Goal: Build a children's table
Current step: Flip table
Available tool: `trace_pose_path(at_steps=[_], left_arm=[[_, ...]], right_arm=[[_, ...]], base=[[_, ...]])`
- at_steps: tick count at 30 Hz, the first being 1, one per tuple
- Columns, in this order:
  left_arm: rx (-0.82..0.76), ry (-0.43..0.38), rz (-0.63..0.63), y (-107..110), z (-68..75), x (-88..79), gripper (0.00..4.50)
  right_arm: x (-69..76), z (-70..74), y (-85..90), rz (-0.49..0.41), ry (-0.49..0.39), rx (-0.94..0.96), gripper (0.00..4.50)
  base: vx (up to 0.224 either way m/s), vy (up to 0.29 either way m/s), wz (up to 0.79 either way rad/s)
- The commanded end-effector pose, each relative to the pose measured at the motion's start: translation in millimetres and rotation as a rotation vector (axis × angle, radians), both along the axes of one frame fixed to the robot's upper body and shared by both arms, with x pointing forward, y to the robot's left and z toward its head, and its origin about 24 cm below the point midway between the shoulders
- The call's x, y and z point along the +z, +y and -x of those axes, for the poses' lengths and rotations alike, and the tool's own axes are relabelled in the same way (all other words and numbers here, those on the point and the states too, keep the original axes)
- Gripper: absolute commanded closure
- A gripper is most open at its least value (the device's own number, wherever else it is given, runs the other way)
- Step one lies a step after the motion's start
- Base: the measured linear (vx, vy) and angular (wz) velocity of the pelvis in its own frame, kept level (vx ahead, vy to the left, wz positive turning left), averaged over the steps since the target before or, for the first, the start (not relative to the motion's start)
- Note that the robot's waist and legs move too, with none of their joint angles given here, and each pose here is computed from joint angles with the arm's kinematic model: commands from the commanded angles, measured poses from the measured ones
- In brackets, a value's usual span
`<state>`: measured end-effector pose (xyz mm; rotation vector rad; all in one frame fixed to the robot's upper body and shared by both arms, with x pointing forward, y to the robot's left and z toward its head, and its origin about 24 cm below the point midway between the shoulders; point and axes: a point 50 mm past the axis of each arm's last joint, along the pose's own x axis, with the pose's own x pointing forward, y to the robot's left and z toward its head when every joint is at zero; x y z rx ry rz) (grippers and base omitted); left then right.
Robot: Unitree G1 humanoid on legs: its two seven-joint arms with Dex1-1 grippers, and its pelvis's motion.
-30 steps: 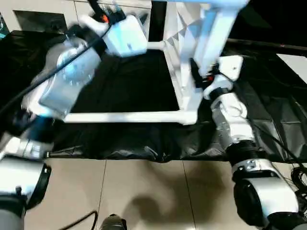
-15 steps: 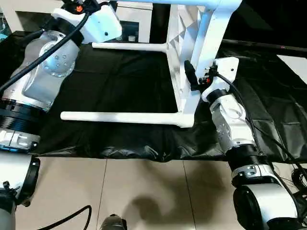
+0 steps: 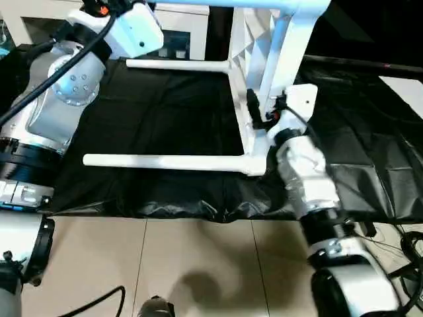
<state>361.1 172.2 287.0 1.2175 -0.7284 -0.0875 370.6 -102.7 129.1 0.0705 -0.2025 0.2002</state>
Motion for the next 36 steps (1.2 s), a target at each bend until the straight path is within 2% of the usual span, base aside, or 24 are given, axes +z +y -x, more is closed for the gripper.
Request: trace_pose_path(at_steps=[1,6,9,16,18,22,23,25,26,27,28,32,33,34,36], left_arm=[[-0.024,0.095,-0.035,-9.3,-3.7,-20.1,1.53],[-0.044,0.105,-0.035,-15.1,-1.8,-22.2,1.90],[-0.049,0.113,-0.036,-17.4,-0.7,-23.5,2.02],[-0.041,0.121,-0.037,-17.6,-0.5,-23.8,2.12],[-0.050,0.124,-0.010,-18.1,0.4,-20.3,2.14],[-0.096,0.167,0.077,-20.6,1.0,-19.6,2.16],[-0.115,0.187,0.126,-20.8,0.8,-20.1,2.17],[-0.143,0.221,0.217,-19.4,-0.2,-21.9,2.17],[-0.152,0.236,0.285,-15.9,-1.2,-22.1,2.17],[-0.152,0.236,0.285,-15.9,-1.2,-22.1,2.17],[-0.165,0.252,0.405,-10.2,-2.1,-21.1,2.17],[-0.184,0.265,0.581,-2.8,-2.5,-20.1,2.17],[-0.184,0.265,0.581,-2.8,-2.5,-20.1,2.17],[-0.188,0.267,0.654,0.6,-2.5,-20.1,2.17],[-0.188,0.267,0.654,0.6,-2.5,-20.1,2.17]], right_arm=[[-0.2,-1.6,0.0,0.004,0.020,-0.022,0.62],[-1.7,-7.3,-2.4,-0.001,0.059,-0.060,0.62],[-3.9,-8.7,-1.1,0.014,0.083,-0.056,1.02],[-9.1,-11.2,-4.4,0.053,0.107,-0.063,1.45],[-7.6,-14.1,-12.3,0.089,0.096,-0.080,1.73],[1.5,-19.8,-27.1,0.140,0.063,-0.104,2.00],[6.6,-22.2,-33.7,0.149,0.050,-0.117,2.21],[20.4,-27.4,-48.8,0.169,0.018,-0.146,2.24],[35.0,-31.2,-60.3,0.186,-0.015,-0.161,2.35],[35.0,-31.2,-60.3,0.186,-0.015,-0.161,2.41],[59.7,-35.9,-75.1,0.225,-0.069,-0.172,2.45],[92.4,-39.8,-89.7,0.283,-0.134,-0.173,2.49],[92.4,-39.8,-89.7,0.283,-0.134,-0.173,2.51],[105.4,-40.9,-92.8,0.299,-0.160,-0.169,2.52],[105.4,-40.9,-92.8,0.299,-0.160,-0.169,2.54]], base=[[0.000,0.000,0.00],[0.000,0.000,0.00],[0.000,0.000,0.00],[0.000,0.000,0.00],[0.000,0.000,0.00],[0.000,0.000,0.00],[0.000,0.000,0.00],[0.000,0.000,0.00],[0.000,0.000,0.00],[0.000,0.000,0.00],[0.000,0.000,0.00],[0.000,0.000,0.00],[0.000,0.000,0.00],[0.000,0.000,0.00],[0.000,0.000,0.00]])
